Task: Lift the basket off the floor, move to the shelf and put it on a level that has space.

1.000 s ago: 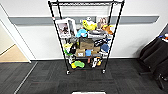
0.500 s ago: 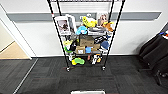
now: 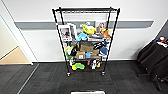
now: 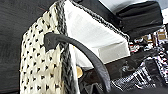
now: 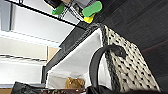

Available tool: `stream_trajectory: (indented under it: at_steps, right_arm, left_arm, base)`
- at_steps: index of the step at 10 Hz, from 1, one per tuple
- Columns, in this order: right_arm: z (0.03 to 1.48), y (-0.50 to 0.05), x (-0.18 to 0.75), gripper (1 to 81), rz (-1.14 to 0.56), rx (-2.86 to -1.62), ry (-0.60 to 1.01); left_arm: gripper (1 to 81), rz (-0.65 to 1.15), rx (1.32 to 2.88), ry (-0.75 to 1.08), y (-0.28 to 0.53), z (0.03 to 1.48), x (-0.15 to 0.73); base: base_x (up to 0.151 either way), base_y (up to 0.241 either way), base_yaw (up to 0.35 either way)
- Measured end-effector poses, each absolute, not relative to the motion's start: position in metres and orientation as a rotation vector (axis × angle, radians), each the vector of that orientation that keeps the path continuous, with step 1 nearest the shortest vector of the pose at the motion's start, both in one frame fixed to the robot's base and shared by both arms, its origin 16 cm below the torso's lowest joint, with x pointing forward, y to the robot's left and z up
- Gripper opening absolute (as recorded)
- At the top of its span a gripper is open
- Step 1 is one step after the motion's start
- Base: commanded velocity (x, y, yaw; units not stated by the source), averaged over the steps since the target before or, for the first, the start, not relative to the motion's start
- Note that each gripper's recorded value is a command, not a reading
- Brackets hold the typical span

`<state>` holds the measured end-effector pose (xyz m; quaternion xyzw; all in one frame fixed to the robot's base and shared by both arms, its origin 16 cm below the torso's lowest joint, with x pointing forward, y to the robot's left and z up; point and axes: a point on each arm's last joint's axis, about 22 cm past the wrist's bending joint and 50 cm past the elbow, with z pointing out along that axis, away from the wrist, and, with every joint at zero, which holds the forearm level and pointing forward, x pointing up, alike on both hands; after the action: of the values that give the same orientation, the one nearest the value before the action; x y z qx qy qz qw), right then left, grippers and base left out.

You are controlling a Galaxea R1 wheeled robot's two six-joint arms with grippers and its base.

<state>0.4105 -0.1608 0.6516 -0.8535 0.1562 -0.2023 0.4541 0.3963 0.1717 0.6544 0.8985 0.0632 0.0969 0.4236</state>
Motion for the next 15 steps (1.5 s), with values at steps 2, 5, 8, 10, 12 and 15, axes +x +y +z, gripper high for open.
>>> stream_trajectory:
  at_steps: [2, 5, 8, 10, 12, 15]
  right_arm:
    - [0.676, -0.154, 0.398, 1.0, -0.521, -2.084, 0.356]
    - [0.710, -0.150, 0.380, 1.0, -0.561, -2.057, 0.321]
    - [0.738, -0.149, 0.369, 1.0, -0.608, -2.032, 0.292]
    - [0.734, -0.148, 0.355, 1.0, -0.585, -2.040, 0.297]
    - [0.734, -0.148, 0.352, 1.0, -0.584, -2.041, 0.298]
    - [0.751, -0.149, 0.359, 1.0, -0.637, -2.019, 0.280]
  left_arm:
    - [1.0, 0.268, 2.251, 0.145, 0.177, 0.674, 0.381]
    - [1.0, 0.312, 2.222, 0.106, 0.175, 0.715, 0.359]
    - [1.0, 0.348, 2.208, 0.087, 0.173, 0.736, 0.339]
    - [1.0, 0.328, 2.211, 0.090, 0.172, 0.734, 0.328]
    - [1.0, 0.320, 2.207, 0.090, 0.167, 0.732, 0.324]
    - [1.0, 0.355, 2.208, 0.070, 0.167, 0.740, 0.327]
  base:
    - [0.000, 0.000, 0.000]
    - [0.000, 0.000, 0.000]
    - [0.000, 0.000, 0.000]
    - [0.000, 0.000, 0.000]
    - [0.000, 0.000, 0.000]
    - [0.000, 0.000, 0.000]
